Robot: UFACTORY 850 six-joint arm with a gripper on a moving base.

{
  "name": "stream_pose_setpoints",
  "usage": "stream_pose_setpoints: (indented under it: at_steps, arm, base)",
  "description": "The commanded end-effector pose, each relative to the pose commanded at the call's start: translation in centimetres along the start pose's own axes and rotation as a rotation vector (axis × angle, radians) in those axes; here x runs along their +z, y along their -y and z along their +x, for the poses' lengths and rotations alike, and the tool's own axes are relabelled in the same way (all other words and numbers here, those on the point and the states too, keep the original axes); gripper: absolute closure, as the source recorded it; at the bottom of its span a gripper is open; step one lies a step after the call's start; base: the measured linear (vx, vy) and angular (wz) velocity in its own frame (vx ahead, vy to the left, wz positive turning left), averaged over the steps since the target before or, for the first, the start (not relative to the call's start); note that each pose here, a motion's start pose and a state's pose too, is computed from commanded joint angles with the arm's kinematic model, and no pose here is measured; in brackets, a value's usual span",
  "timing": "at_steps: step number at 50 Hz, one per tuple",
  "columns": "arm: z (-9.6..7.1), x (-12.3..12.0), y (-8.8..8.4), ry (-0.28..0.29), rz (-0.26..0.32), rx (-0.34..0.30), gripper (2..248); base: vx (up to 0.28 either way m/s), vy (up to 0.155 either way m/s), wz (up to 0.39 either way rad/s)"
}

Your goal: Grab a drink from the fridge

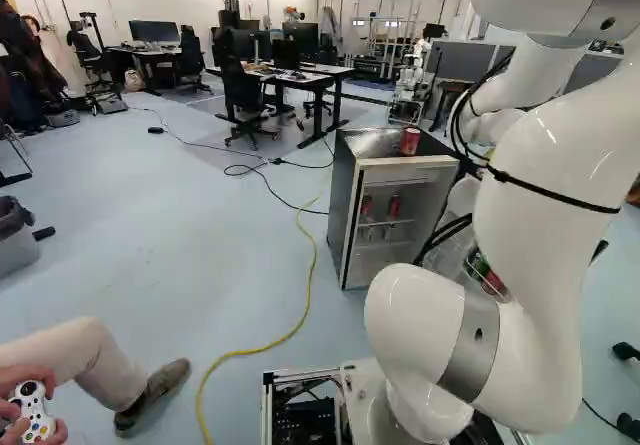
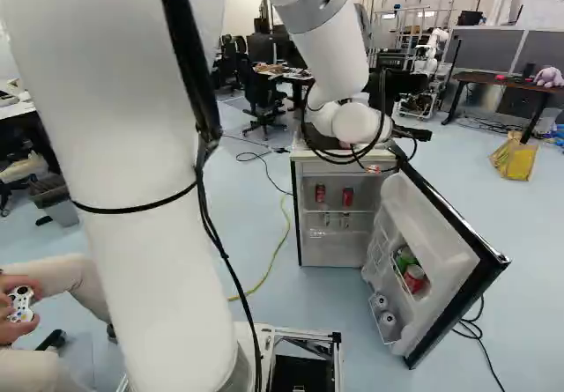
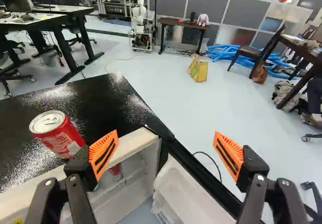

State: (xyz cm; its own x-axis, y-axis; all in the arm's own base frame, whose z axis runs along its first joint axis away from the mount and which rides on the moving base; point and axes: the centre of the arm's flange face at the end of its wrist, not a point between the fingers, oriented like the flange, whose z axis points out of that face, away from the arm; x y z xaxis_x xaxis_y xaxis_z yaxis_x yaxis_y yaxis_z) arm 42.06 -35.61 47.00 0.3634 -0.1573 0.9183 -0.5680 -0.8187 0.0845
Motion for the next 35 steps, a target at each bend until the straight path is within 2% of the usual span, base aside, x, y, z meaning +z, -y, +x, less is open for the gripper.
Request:
stream_pose_setpoints:
  at_steps: [35]
  arm:
    - [2.2, 0.7, -5.4, 0.122, -0.086, 0.033, 3]
  base:
    - [0.0, 0.0, 0.0]
